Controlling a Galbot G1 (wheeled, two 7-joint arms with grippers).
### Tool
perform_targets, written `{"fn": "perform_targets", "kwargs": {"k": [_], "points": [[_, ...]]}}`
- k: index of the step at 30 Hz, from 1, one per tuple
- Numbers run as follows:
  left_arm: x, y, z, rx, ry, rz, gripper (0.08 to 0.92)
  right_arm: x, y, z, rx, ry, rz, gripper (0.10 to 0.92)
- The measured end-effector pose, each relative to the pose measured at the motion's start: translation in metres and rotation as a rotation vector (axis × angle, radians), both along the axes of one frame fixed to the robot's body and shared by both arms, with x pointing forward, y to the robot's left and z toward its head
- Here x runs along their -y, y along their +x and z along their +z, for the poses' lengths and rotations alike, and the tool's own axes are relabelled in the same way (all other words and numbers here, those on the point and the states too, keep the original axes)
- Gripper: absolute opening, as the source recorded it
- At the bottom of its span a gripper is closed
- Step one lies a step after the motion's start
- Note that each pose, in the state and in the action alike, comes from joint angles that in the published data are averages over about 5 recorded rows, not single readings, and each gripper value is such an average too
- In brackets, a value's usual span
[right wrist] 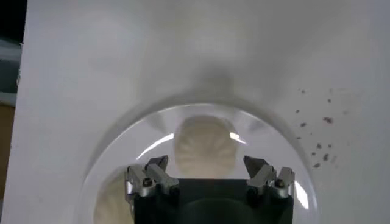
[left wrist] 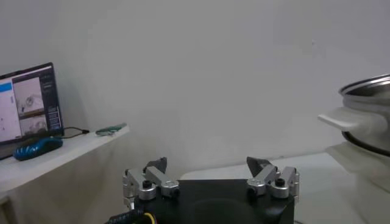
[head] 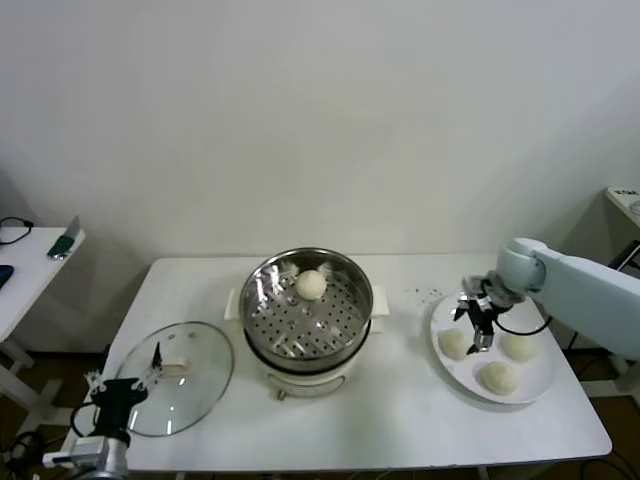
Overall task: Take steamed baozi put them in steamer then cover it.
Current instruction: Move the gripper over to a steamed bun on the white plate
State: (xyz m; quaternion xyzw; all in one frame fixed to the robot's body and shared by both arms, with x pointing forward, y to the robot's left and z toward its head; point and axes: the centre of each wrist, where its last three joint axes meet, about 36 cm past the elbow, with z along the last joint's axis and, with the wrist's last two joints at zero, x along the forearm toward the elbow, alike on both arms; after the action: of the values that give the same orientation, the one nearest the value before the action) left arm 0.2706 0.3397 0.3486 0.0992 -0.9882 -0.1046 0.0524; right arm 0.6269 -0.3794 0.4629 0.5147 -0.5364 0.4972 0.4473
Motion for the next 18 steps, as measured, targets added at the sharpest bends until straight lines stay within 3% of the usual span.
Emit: {"fn": "perform_targets", "kwargs": {"k": [18], "points": [[0.0, 0.0, -0.003, -0.007, 0.008, 0.001, 0.823, 0.007, 0.004, -0.017, -0.001, 0.03, -0.065, 0.823]]}}
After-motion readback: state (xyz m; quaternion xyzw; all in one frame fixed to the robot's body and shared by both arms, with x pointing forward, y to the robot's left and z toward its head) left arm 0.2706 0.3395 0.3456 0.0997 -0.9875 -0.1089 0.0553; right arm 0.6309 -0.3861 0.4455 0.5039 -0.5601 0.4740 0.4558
